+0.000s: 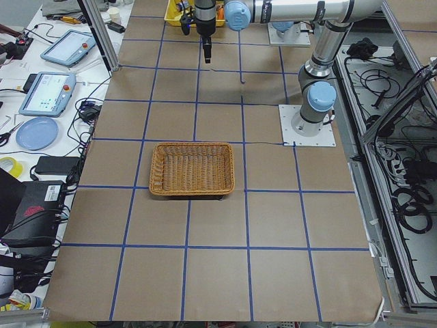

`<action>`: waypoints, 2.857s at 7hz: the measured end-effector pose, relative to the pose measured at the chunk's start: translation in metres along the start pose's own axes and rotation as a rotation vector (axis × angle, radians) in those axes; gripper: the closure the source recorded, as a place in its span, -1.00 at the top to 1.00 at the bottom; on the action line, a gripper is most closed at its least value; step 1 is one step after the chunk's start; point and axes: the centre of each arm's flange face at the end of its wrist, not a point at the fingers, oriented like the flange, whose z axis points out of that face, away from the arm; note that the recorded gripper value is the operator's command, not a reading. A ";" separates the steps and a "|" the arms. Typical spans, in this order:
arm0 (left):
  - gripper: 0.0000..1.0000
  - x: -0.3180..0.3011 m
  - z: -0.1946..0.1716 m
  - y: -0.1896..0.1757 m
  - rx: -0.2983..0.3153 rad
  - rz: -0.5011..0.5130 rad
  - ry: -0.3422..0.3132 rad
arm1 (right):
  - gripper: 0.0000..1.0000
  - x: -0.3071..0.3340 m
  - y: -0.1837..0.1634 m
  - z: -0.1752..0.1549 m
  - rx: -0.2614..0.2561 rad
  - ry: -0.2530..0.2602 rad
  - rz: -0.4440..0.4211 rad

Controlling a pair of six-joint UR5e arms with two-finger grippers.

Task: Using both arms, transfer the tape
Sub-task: 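Lower the right gripper into the yellow basket onto the yellow tape roll, then grasp the tape roll rim with the right gripper and lift it, then carry the tape roll to the table center and set it down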

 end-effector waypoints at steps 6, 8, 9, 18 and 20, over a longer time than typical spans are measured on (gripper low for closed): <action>1.00 -0.001 -0.001 0.000 0.002 -0.001 0.000 | -1.00 -0.021 -0.033 -0.095 0.068 0.110 -0.002; 1.00 0.000 0.000 0.001 0.000 -0.001 0.000 | -1.00 -0.070 -0.092 -0.137 0.090 0.126 0.019; 1.00 -0.001 0.000 0.001 0.000 -0.001 0.000 | -1.00 -0.115 -0.128 -0.141 0.098 0.123 0.053; 1.00 -0.001 -0.001 0.001 0.001 -0.002 -0.001 | -1.00 -0.437 -0.324 0.014 0.104 0.073 0.272; 1.00 -0.001 0.000 0.001 0.000 -0.001 -0.002 | 0.99 -0.446 -0.327 0.033 0.081 0.070 0.259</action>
